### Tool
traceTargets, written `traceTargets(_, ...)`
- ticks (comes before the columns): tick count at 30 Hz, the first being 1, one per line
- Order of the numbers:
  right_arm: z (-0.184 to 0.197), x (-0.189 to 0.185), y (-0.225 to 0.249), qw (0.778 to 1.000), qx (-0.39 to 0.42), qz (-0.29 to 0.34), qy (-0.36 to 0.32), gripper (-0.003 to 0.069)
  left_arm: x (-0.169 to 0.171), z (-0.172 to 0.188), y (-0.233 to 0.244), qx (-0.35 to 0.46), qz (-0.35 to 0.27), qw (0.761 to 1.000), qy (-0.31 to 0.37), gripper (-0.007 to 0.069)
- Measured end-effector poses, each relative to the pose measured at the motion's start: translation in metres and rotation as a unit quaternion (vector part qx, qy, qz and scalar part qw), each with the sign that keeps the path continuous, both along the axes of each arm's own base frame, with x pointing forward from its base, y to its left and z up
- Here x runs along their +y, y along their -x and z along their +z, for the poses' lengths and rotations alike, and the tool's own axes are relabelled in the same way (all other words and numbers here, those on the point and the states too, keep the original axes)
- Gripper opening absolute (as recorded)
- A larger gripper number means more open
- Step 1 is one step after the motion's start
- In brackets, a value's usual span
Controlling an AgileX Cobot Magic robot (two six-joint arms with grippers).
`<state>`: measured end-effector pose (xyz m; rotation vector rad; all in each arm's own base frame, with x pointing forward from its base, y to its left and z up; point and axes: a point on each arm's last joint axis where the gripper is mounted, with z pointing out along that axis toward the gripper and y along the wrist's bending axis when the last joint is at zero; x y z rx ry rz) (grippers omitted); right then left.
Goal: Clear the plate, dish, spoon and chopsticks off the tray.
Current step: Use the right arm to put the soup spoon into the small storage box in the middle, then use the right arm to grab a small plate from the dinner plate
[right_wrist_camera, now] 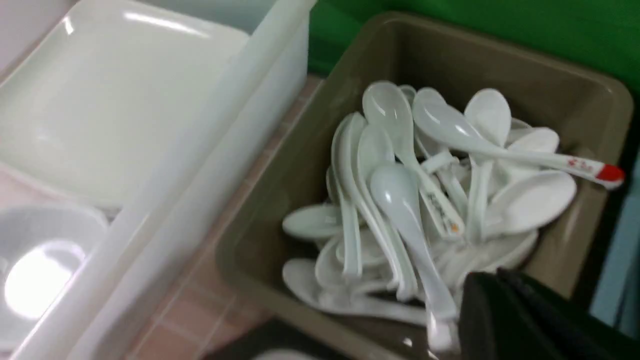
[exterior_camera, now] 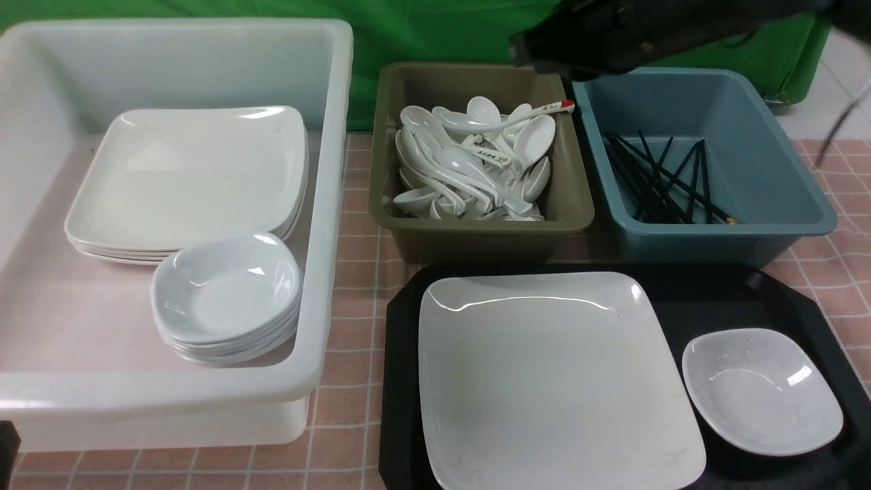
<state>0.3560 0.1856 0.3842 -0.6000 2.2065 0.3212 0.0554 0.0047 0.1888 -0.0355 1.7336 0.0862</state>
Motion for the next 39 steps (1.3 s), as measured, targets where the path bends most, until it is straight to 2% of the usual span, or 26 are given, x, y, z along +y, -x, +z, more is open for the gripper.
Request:
traceTargets(1,0.002,-0.002,0.004,1.0,0.007,0.003,0.006,0.0031,0.0,0.0,0.0,0.0,0.0,1.0,0.0,0.0243)
traceTargets(2,0.024,-0.014,0.029,0.999,0.017,0.018,0.028,0.003,0.0,0.0,0.0,0.0,0.0,1.0,0.0,0.0244)
traceTargets(5,0.056,-0.038,0.075,0.997,0.037,0.034,0.061,0.003,0.0,0.0,0.0,0.0,0.0,1.0,0.0,0.0244)
traceTargets(8,0.071,-0.056,0.108,0.993,0.068,0.038,0.087,0.003,0.0,0.0,0.0,0.0,0.0,1.0,0.0,0.0244)
traceTargets(12,0.082,-0.067,0.13,0.995,0.05,0.036,0.079,0.003,0.0,0.0,0.0,0.0,0.0,1.0,-0.001,0.0244)
traceTargets(19,0.048,-0.092,0.181,0.992,0.092,0.024,0.087,0.003,0.0,0.0,0.0,-0.001,0.0,1.0,-0.002,0.0244)
traceTargets(21,0.03,-0.1,0.197,0.989,0.115,0.016,0.09,0.003,-0.001,0.001,0.0,-0.009,-0.001,1.0,0.024,0.0244)
traceTargets(22,0.009,-0.109,0.214,0.986,0.137,0.006,0.09,0.003,-0.004,0.003,-0.001,-0.027,0.0,0.99,0.138,0.0244)
traceTargets(23,0.007,-0.11,0.216,0.986,0.138,0.007,0.089,0.003,-0.004,0.003,-0.001,-0.027,0.0,0.99,0.138,0.0244)
traceTargets(24,-0.016,-0.117,0.231,0.984,0.152,-0.006,0.088,0.003,-0.007,0.007,-0.001,-0.047,-0.006,0.957,0.287,0.0244)
traceTargets(25,-0.016,-0.117,0.231,0.985,0.15,-0.008,0.086,0.003,-0.007,0.007,-0.001,-0.047,0.001,0.952,0.303,0.0244)
traceTargets(26,-0.039,-0.123,0.243,0.984,0.159,-0.024,0.075,0.003,-0.009,0.009,-0.001,-0.058,0.003,0.905,0.422,0.0244)
traceTargets(28,-0.063,-0.128,0.252,0.982,0.174,-0.044,0.066,0.003,-0.01,0.012,-0.001,-0.066,0.004,0.85,0.523,0.0244)
traceTargets(29,-0.068,-0.129,0.254,0.98,0.179,-0.048,0.065,0.003,-0.01,0.012,-0.001,-0.066,0.005,0.844,0.532,0.0244)
traceTargets(30,-0.087,-0.132,0.26,0.977,0.195,-0.065,0.059,0.003,-0.01,0.013,-0.001,-0.072,0.006,0.811,0.581,0.0244)
traceTargets(31,-0.099,-0.133,0.262,0.973,0.21,-0.073,0.061,0.003,-0.01,0.014,-0.001,-0.076,0.007,0.8,0.596,0.0244)
traceTargets(35,-0.128,-0.137,0.267,0.964,0.238,-0.095,0.065,0.003,-0.008,0.016,-0.001,-0.089,0.01,0.776,0.624,0.0242)
traceTargets(39,-0.134,-0.142,0.264,0.962,0.225,-0.134,0.074,0.003,-0.009,0.017,-0.001,-0.089,0.009,0.751,0.654,0.0242)
